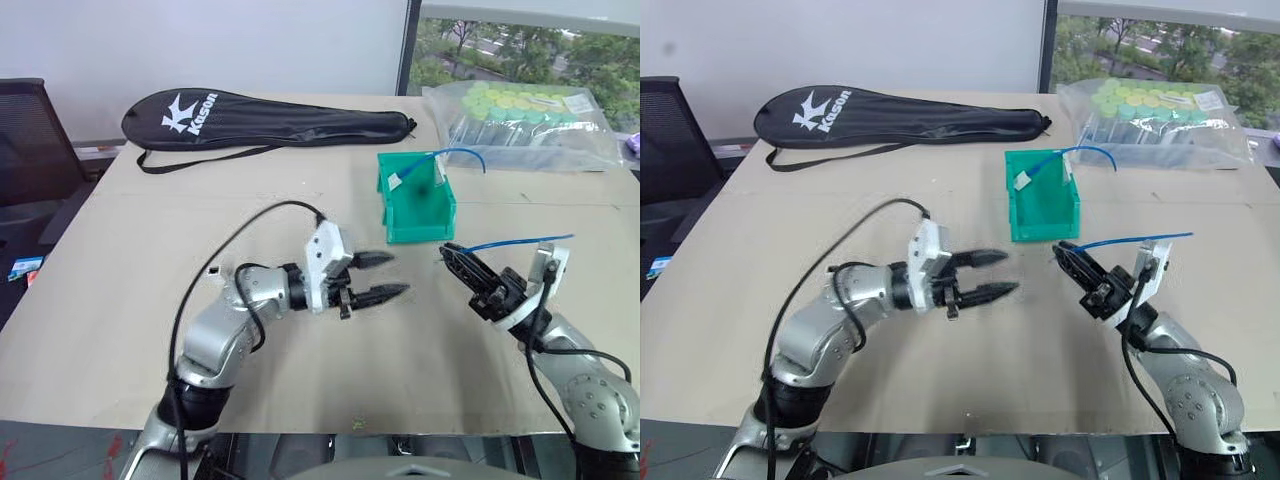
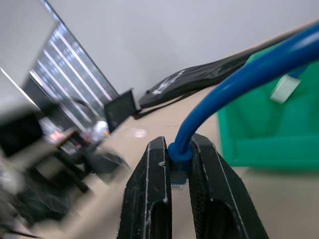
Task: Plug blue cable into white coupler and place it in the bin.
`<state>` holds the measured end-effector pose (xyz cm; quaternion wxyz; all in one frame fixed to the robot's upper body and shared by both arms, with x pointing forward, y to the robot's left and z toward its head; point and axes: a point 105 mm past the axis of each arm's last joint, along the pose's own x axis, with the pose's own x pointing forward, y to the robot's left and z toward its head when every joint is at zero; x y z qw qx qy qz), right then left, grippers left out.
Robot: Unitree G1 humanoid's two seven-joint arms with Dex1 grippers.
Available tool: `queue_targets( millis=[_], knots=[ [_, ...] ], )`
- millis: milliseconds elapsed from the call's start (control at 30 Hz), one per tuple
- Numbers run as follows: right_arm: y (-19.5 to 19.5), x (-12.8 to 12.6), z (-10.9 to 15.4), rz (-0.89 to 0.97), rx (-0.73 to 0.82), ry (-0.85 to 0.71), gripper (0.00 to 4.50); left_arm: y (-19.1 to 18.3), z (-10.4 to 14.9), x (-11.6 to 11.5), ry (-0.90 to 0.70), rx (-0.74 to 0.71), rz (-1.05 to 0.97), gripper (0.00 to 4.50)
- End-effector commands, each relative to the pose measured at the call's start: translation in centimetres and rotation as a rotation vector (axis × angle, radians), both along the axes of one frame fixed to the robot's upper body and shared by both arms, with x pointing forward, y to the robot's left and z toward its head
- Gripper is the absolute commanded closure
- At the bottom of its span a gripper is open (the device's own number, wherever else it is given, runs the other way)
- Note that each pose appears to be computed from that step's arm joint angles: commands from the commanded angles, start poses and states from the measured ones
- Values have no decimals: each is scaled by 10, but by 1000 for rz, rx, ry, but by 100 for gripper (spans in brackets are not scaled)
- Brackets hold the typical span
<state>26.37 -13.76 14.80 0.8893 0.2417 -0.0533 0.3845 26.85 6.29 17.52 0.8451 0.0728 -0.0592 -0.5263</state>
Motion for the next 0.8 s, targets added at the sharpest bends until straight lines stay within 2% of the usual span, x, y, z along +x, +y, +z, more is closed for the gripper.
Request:
queue_targets(
  millis=[33,100,233,333,433,533,667,800],
  knots=[
    [-5,3,8,1,-11,-69,450,47,37,0,-192,-82,359,175],
    [-4,5,6,12,-14,-69,450,65,37,-10,-207,-110,497,175],
    [5,7,2,61,-31,-76,450,101,4,-32,-147,-91,773,175],
    [10,11,3,79,-35,-86,450,150,-47,-47,-33,-23,1066,175],
    [12,12,3,85,-36,-90,450,171,-76,-54,30,-6,1228,175],
    [14,13,4,89,-37,-92,450,173,-92,-50,66,-20,1289,175],
    [17,12,7,87,-28,-99,450,173,-111,-32,114,-22,1288,175],
    [18,11,8,78,-23,-100,450,179,-116,-16,106,-2,1281,175]
  ],
)
